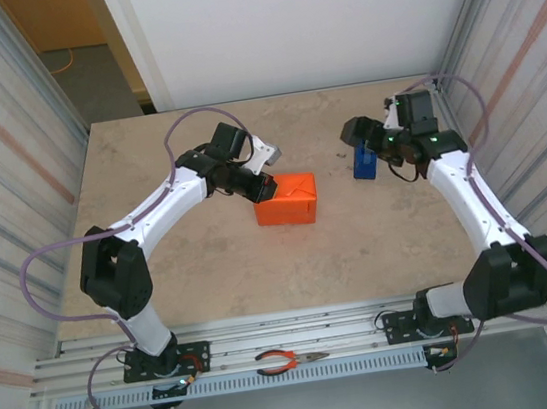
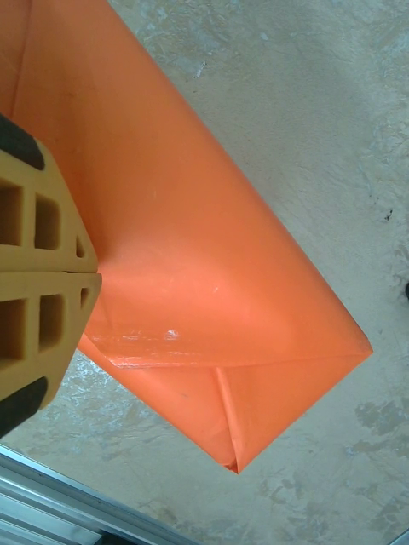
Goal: Wrap the gift box in paper
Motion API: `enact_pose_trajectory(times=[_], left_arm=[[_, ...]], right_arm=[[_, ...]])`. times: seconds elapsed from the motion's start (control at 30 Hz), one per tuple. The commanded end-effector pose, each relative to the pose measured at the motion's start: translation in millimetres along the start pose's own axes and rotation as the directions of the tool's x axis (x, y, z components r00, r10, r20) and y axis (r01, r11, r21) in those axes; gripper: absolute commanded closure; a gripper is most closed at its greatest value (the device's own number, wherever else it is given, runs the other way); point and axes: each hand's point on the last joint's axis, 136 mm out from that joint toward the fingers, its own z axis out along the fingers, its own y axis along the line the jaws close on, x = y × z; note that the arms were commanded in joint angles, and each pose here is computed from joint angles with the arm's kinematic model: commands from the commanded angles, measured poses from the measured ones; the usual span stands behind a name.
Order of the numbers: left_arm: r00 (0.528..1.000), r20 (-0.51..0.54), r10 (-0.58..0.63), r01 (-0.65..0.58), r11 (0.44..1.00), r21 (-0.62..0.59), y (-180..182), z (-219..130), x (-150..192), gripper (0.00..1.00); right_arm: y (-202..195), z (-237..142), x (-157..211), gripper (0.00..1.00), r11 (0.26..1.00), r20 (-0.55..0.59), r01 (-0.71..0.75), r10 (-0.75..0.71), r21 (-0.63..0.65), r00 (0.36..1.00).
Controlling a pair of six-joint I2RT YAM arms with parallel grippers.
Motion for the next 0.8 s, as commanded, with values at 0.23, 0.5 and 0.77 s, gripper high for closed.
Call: enact_pose_trajectory(times=[0.23,0.5,0.77], left_arm=[[0.989,-0.141,-0.047,0.049,0.999,0.008,6.2,24.3,40.8,1.0],[0.989,-0.14,-0.046,0.048,0.999,0.011,5.0,24.1,41.4,1.0],[0.989,-0.144,-0.044,0.045,0.999,0.006,5.3,24.4,43.3,1.0]], right_arm=[[-71.7,-29.1,-28.3,0.02,0.985,0.191,-0.082,0.051,0.155,0.98],[-85.3,9.8,-26.3,0.04,0.965,0.082,-0.242,0.25,-0.099,0.965],[-102.6,61.2,-20.9,0.36,0.901,-0.073,-0.37,0.363,-0.228,0.929]])
